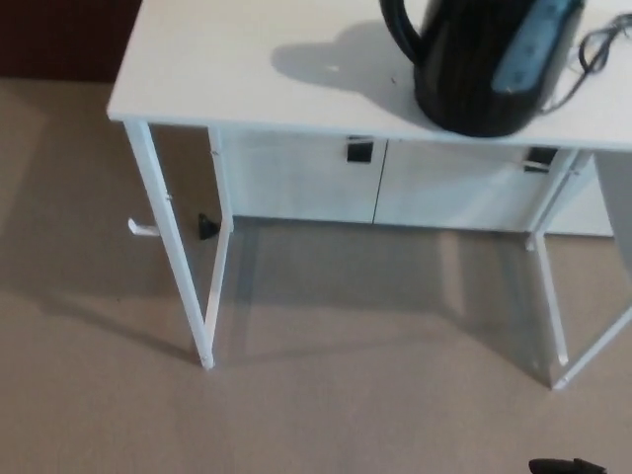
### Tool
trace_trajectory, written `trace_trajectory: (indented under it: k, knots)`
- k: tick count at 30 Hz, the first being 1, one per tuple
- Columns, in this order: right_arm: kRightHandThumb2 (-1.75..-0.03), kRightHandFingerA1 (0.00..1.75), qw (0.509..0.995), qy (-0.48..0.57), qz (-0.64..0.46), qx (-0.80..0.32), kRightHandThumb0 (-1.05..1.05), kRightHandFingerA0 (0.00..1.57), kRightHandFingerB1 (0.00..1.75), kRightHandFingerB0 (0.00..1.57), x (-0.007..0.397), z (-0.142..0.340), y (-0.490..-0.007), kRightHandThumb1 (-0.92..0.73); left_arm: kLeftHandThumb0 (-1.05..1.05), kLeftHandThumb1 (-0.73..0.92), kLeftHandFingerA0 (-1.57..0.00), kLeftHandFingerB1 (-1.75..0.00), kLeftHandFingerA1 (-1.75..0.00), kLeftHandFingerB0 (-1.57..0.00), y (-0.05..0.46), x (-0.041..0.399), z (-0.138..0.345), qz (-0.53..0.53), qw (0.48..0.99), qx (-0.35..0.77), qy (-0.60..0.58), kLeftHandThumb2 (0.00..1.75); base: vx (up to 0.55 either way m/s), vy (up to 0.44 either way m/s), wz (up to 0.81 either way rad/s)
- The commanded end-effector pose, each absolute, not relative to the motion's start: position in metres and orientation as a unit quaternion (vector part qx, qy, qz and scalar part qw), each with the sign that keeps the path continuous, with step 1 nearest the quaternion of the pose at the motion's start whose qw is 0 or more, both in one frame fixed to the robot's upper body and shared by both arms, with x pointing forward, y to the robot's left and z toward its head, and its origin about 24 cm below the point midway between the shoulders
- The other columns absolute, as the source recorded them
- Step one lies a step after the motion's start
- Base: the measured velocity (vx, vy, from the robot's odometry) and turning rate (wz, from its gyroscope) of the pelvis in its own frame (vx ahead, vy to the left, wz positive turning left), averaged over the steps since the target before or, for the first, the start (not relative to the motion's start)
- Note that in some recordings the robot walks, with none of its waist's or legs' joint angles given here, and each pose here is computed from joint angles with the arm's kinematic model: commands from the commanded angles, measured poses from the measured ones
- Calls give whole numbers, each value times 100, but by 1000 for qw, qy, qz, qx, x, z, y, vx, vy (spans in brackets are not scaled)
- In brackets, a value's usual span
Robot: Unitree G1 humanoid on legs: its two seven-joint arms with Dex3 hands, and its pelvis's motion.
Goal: The robot walk towards a table in front and uses its left hand to pick up the pot from the base and places it on the table
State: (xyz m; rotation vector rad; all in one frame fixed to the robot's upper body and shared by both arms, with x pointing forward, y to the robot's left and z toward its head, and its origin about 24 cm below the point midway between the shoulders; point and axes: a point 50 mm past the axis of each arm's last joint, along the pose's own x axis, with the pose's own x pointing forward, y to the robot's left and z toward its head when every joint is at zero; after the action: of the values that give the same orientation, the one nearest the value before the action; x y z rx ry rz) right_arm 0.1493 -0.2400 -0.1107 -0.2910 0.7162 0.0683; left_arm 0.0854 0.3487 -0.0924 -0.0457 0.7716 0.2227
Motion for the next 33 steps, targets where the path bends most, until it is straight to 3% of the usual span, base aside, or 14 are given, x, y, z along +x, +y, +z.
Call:
trace_trajectory:
  k: [1,16,33]
  knots:
    - [-55,45,923,351,29,-156,-9,62,40,44,147,-110,-247,-54,-6,53,-46,-37,-42,-37,350,81,-92,110,920,-21,376,56,98,24,4]
    - [-55,45,921,351,35,-164,-11,62,40,43,147,-110,-247,-54,-8,54,-46,-37,-42,-38,350,78,-93,113,917,-17,382,55,141,-125,4]
    - [-56,46,923,345,40,-165,-12,61,41,42,149,-109,-246,-54,-9,54,-46,-37,-42,-38,350,77,-93,108,917,-8,383,55,247,90,-2]
